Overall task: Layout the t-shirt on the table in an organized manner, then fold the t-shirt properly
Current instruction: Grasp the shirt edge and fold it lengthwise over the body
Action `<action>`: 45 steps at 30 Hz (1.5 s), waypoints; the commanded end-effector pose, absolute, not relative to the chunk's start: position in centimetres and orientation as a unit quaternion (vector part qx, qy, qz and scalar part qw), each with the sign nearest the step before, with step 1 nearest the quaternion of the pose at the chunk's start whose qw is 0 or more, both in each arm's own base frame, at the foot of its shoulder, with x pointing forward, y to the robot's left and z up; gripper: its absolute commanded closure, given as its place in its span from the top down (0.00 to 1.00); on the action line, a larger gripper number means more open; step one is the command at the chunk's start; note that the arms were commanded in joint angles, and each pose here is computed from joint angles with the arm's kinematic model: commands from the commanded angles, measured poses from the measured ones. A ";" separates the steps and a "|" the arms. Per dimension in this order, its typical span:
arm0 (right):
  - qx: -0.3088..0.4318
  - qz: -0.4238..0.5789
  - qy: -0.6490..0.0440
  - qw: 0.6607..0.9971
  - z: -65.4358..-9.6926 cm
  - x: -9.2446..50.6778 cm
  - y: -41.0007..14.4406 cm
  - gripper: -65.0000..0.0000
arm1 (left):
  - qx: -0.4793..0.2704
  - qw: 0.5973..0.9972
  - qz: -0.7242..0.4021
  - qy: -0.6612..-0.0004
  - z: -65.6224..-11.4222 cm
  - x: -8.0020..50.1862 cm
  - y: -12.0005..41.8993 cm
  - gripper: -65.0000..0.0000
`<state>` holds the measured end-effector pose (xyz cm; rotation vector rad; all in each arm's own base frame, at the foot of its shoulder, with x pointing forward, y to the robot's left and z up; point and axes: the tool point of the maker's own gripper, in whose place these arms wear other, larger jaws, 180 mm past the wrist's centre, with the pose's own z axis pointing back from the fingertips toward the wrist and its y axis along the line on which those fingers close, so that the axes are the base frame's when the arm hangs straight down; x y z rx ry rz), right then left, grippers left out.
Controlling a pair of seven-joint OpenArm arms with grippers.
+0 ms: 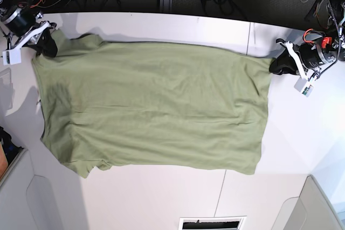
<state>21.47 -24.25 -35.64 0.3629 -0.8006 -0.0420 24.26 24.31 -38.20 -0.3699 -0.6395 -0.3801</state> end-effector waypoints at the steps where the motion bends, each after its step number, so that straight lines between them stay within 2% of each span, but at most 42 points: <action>1: 0.168 -0.009 -0.409 0.897 -34.4 22.4 -24.8 0.00 | -0.179 0.905 -0.197 -0.331 -36.8 25.1 24.3 0.00; 6: 0.166 -0.007 -0.408 0.898 -34.3 22.8 -25.2 0.00 | -0.176 0.910 -0.202 -0.317 -37.1 24.8 24.4 0.00; 15: 0.160 -0.005 -0.435 0.886 -33.3 24.4 -25.5 0.00 | -0.172 0.886 -0.204 -0.378 -34.3 28.3 24.1 0.00; 23: 0.171 -0.021 -0.461 0.871 -32.8 29.0 -26.1 0.00 | -0.161 0.869 -0.200 -0.423 -31.6 32.0 24.7 0.00; 29: 0.209 -0.032 -0.457 0.864 -33.7 33.0 -25.1 0.00 | -0.177 0.868 -0.146 -0.439 -32.9 34.3 25.0 0.00; 37: 0.209 -0.041 -0.449 0.868 -34.3 35.9 -25.4 0.00 | -0.181 0.876 -0.099 -0.436 -35.4 36.0 25.7 0.00; 38: 0.209 -0.042 -0.448 0.868 -34.4 35.8 -25.4 0.03 | -0.181 0.878 -0.095 -0.433 -35.6 35.9 25.8 0.02; 40: 0.209 -0.043 -0.441 0.872 -34.8 35.6 -25.4 0.26 | -0.182 0.879 -0.091 -0.430 -35.9 35.7 25.9 0.23; 42: 0.209 -0.045 -0.438 0.874 -34.8 35.5 -25.5 0.41 | -0.192 0.877 -0.085 -0.431 -35.7 35.6 25.8 0.44; 43: 0.209 -0.047 -0.438 0.873 -34.7 35.5 -25.6 0.43 | -0.205 0.876 -0.079 -0.430 -35.5 35.6 25.6 0.50; 45: 0.217 -0.056 -0.446 0.867 -34.0 35.2 -26.0 0.43 | -0.228 0.874 -0.069 -0.424 -35.1 35.4 25.3 0.52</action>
